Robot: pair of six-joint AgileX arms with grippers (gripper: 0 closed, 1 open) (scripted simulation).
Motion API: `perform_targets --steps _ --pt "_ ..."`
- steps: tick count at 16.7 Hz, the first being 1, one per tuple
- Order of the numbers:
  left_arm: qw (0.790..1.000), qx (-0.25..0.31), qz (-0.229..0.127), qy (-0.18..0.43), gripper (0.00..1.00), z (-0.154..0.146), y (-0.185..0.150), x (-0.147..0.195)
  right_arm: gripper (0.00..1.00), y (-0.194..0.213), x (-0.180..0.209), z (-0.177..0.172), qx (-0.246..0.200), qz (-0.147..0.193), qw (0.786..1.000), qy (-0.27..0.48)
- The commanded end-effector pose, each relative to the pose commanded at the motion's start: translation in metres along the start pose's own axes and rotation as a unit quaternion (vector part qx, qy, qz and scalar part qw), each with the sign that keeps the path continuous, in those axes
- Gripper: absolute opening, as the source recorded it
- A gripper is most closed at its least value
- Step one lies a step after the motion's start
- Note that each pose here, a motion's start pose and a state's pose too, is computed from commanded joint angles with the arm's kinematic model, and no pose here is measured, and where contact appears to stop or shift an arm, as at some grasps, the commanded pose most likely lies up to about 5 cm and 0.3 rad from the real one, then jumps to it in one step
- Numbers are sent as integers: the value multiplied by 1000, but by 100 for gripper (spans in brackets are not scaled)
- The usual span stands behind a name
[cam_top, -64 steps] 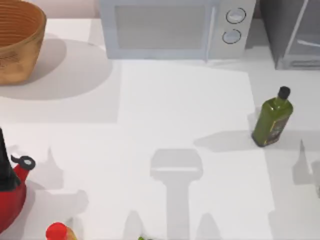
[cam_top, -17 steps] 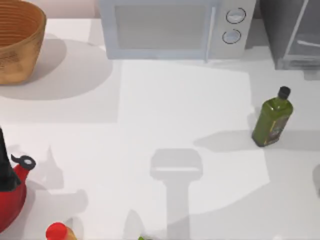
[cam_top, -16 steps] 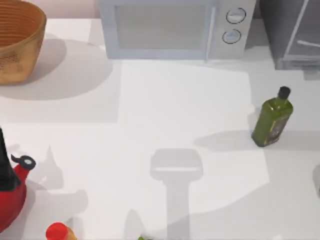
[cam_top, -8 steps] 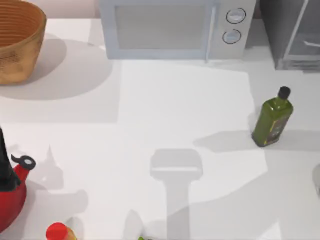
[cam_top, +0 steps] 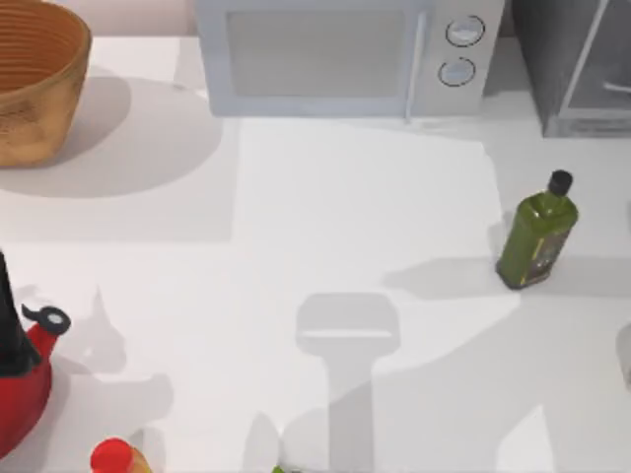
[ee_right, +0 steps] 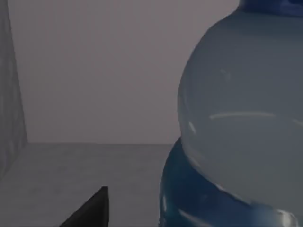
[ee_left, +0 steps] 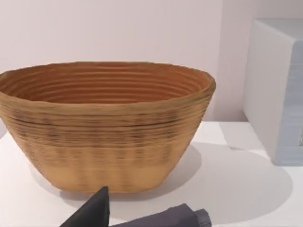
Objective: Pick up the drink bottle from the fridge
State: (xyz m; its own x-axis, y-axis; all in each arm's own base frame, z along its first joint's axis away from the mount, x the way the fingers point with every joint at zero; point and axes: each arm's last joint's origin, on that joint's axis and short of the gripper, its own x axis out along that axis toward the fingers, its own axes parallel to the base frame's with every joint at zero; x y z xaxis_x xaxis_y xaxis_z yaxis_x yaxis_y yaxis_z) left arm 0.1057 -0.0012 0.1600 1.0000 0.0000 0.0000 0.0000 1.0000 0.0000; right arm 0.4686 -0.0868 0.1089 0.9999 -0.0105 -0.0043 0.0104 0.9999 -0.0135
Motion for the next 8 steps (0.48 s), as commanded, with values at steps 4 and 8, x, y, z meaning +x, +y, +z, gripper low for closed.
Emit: perform_targets --steps 4,8 --pt "1000 0 0 0 100 0 0 0 77 0 0 0 0 0 1000 0" --pt "1000 0 0 0 100 0 0 0 47 0 0 0 0 0 1000 0"
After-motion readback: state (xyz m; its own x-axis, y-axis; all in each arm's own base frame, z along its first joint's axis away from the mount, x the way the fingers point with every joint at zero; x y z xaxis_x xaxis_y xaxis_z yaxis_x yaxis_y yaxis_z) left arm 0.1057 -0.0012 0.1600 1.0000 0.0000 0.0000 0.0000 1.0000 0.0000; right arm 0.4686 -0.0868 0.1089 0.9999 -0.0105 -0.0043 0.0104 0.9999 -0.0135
